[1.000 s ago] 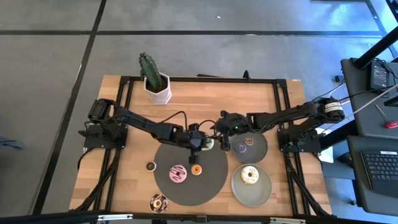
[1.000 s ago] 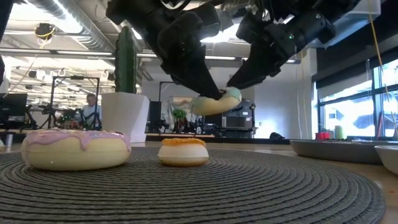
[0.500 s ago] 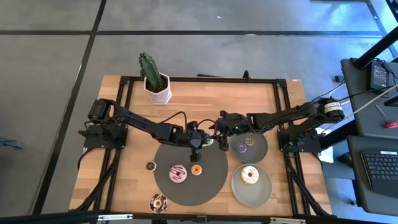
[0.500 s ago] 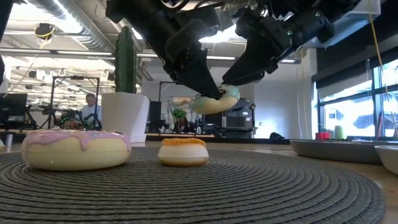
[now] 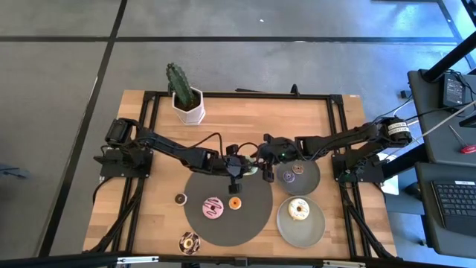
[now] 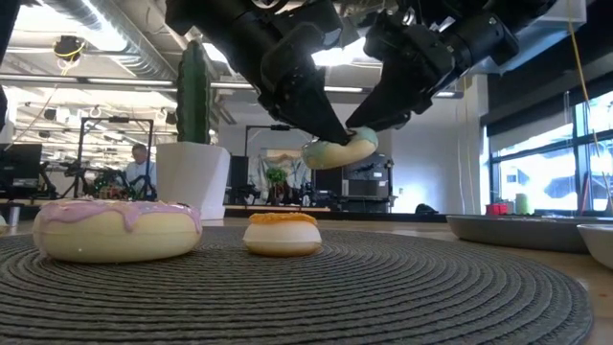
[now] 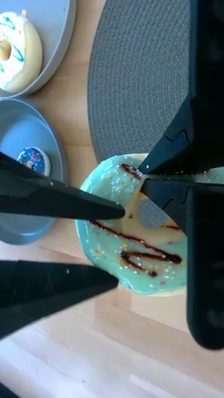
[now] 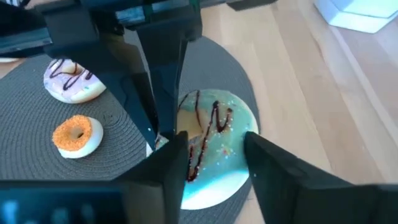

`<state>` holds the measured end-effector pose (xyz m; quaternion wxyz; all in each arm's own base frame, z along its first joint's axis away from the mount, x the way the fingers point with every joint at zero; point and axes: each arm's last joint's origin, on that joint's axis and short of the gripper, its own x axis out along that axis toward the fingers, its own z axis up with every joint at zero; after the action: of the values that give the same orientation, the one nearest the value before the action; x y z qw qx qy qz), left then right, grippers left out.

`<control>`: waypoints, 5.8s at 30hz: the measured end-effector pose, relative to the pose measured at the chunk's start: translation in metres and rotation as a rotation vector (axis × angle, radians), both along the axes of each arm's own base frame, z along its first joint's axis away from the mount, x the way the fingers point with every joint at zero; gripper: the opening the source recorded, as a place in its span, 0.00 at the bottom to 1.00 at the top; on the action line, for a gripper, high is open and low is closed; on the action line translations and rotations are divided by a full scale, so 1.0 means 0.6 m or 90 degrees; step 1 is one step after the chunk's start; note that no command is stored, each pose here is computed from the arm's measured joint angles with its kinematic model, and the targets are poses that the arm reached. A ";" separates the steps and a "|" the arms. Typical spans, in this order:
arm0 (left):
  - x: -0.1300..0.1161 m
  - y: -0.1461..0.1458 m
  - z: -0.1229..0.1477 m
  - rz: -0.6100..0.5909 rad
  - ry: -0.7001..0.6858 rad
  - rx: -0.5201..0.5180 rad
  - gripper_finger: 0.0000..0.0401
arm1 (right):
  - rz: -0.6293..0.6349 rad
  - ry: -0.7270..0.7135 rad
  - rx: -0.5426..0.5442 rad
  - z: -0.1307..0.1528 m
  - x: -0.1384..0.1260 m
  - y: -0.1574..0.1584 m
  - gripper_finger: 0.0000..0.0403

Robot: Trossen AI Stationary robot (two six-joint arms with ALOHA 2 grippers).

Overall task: Pick & Place donuts
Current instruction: Put the large green donut on the light gray plate, then put the large pink donut on the light gray plate

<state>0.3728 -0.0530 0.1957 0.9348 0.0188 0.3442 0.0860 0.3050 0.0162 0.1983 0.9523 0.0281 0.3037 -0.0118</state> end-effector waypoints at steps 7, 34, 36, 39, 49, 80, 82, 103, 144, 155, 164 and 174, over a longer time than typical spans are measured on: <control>0.000 0.000 0.000 0.000 0.001 0.000 0.03 | 0.000 0.006 -0.001 -0.001 -0.001 0.000 0.17; -0.051 -0.023 0.096 -0.048 -0.069 -0.019 0.37 | -0.007 0.070 0.023 0.072 -0.100 0.036 0.04; -0.056 -0.030 0.106 -0.054 -0.084 -0.019 0.37 | 0.006 0.090 0.048 0.082 -0.124 0.056 0.04; -0.061 -0.039 0.112 -0.053 -0.094 -0.012 0.36 | 0.039 0.102 0.094 0.095 -0.160 0.095 0.04; -0.063 -0.051 0.113 -0.026 -0.108 -0.029 0.36 | 0.039 0.093 0.164 0.020 -0.232 0.214 0.03; -0.063 -0.050 0.111 -0.003 -0.109 -0.055 0.36 | 0.081 0.105 0.161 -0.086 -0.254 0.309 0.06; -0.063 -0.050 0.111 -0.003 -0.109 -0.055 0.36 | 0.089 0.113 0.166 -0.087 -0.255 0.309 0.08; -0.074 -0.047 0.101 0.005 -0.050 -0.050 0.37 | 0.089 0.080 0.178 -0.038 -0.250 0.304 0.43; -0.106 -0.139 -0.048 -0.007 0.317 -0.184 0.24 | 0.042 0.019 0.006 -0.013 -0.166 0.199 0.43; -0.114 -0.139 -0.052 -0.025 0.356 -0.176 0.19 | 0.040 0.019 -0.006 -0.013 -0.162 0.194 0.43; -0.114 -0.140 -0.052 -0.047 0.364 -0.178 0.33 | 0.040 0.019 -0.005 -0.013 -0.162 0.194 0.43; -0.116 -0.140 -0.053 -0.051 0.371 -0.173 0.37 | 0.040 0.019 -0.005 -0.013 -0.162 0.194 0.43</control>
<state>0.3032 -0.1369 0.1640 0.7936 -0.0685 0.6045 -0.0068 0.2077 0.1323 0.1902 0.9477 0.0144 0.3184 0.0166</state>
